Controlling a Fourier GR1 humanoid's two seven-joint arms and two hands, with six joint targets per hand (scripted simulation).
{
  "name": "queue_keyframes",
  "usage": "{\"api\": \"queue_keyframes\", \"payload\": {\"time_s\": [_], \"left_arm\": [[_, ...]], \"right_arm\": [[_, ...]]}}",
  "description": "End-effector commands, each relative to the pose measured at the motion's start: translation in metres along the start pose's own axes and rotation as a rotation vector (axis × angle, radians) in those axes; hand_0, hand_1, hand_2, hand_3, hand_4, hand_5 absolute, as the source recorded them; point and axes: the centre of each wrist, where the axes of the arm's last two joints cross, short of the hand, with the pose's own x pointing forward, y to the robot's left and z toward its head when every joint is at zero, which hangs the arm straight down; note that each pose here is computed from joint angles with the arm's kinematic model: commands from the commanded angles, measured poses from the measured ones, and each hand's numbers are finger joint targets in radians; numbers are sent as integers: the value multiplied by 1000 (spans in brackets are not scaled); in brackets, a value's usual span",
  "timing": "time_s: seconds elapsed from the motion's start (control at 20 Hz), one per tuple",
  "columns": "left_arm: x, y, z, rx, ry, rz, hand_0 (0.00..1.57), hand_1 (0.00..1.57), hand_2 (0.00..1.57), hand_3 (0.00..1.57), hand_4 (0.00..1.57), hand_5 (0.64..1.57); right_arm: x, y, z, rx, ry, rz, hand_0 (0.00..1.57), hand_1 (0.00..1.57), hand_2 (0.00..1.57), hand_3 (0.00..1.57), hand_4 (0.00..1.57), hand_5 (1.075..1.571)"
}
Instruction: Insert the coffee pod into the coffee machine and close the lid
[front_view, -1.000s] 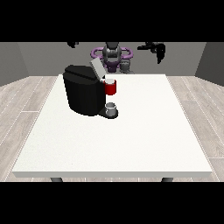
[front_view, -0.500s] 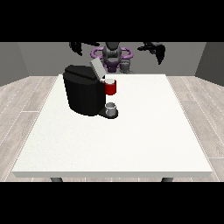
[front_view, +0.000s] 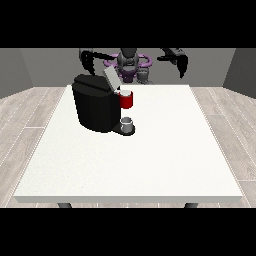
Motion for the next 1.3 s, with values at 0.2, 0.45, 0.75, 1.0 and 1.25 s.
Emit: {"api": "queue_keyframes", "payload": {"time_s": [0.2, 0.45, 0.75, 1.0, 1.25], "left_arm": [[27, 19, 7, 55, -55, -34, 0, 0, 0, 0, 0, 1571], [11, 21, 30, 53, -42, -35, 0, 0, 0, 0, 0, 1571], [12, 10, 17, 83, -51, -15, 0, 0, 0, 0, 124, 1571], [19, 12, 7, 83, -99, -51, 0, 0, 0, 0, 0, 1571], [10, 3, 30, 38, -45, -27, 0, 0, 0, 0, 0, 1571]], "right_arm": [[0, -1, -17, 29, -31, 26, 0, 0, 0, 0, 0, 1571], [2, 32, -24, 79, -22, 52, 0, 0, 0, 0, 0, 1571], [15, 48, -38, 109, -29, 66, 0, 0, 0, 0, 40, 1571], [33, 58, -54, 119, -87, 68, 0, 0, 0, 0, 0, 1571], [22, 27, -53, 110, -36, 73, 0, 0, 0, 0, 0, 1571]]}}
